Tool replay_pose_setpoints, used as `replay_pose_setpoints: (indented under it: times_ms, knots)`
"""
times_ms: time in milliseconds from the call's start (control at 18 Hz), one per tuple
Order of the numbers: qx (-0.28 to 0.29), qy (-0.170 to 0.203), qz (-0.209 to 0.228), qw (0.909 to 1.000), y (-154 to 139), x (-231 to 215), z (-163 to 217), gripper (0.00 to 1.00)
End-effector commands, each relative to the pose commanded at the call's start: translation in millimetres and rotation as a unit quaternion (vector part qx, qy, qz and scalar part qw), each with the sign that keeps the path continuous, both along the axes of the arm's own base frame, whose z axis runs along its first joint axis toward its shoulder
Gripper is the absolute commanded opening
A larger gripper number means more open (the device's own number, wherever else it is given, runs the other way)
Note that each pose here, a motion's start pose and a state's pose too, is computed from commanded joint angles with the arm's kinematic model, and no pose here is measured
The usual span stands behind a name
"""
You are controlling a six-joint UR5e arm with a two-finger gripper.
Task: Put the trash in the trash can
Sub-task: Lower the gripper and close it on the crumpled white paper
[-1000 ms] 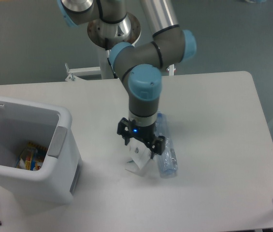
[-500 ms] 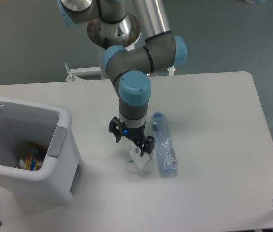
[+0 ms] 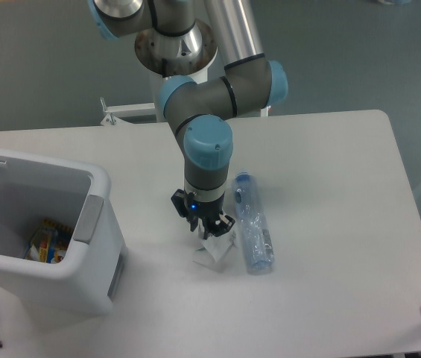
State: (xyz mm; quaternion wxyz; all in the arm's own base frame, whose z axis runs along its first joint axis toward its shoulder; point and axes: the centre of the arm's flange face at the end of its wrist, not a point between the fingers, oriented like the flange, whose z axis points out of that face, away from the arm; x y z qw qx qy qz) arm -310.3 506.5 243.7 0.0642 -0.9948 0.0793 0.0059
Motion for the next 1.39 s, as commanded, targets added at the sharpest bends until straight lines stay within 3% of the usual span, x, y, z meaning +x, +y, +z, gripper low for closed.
replay_pose_setpoints:
  times_ms: [1389]
  knots:
    - [0.007, 0.012, 0.002, 0.9999, 3, -9, 14, 0.00]
